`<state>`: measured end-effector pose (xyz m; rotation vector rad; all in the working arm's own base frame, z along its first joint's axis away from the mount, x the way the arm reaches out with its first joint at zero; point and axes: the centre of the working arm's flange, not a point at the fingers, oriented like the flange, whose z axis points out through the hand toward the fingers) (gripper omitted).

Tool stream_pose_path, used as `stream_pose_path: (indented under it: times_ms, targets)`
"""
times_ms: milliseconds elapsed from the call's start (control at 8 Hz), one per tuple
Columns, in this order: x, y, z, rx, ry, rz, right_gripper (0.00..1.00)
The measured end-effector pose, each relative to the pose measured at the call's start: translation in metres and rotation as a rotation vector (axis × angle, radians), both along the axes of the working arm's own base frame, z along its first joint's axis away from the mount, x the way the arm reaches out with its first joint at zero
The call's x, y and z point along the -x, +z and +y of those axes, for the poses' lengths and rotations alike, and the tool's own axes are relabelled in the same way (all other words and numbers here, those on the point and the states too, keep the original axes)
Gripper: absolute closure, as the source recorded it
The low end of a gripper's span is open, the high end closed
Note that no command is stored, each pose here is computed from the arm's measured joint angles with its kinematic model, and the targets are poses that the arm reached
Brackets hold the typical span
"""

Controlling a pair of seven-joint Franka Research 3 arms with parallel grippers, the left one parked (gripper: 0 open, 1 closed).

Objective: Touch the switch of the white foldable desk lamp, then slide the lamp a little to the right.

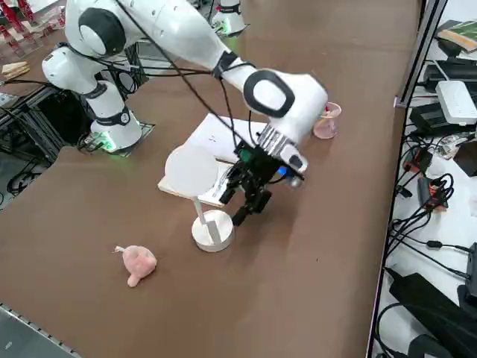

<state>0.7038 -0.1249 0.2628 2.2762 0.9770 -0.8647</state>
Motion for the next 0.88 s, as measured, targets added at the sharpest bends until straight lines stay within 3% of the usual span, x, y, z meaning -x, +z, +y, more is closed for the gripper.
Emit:
stream_pose_path:
  times_ms: [375,875]
  targets:
    - [-0.024,0.058,0.093,-0.002,0.123,-0.080,0.01]
    - [0.010,0.180,0.164,-0.181,0.034,-0.140,0.00]
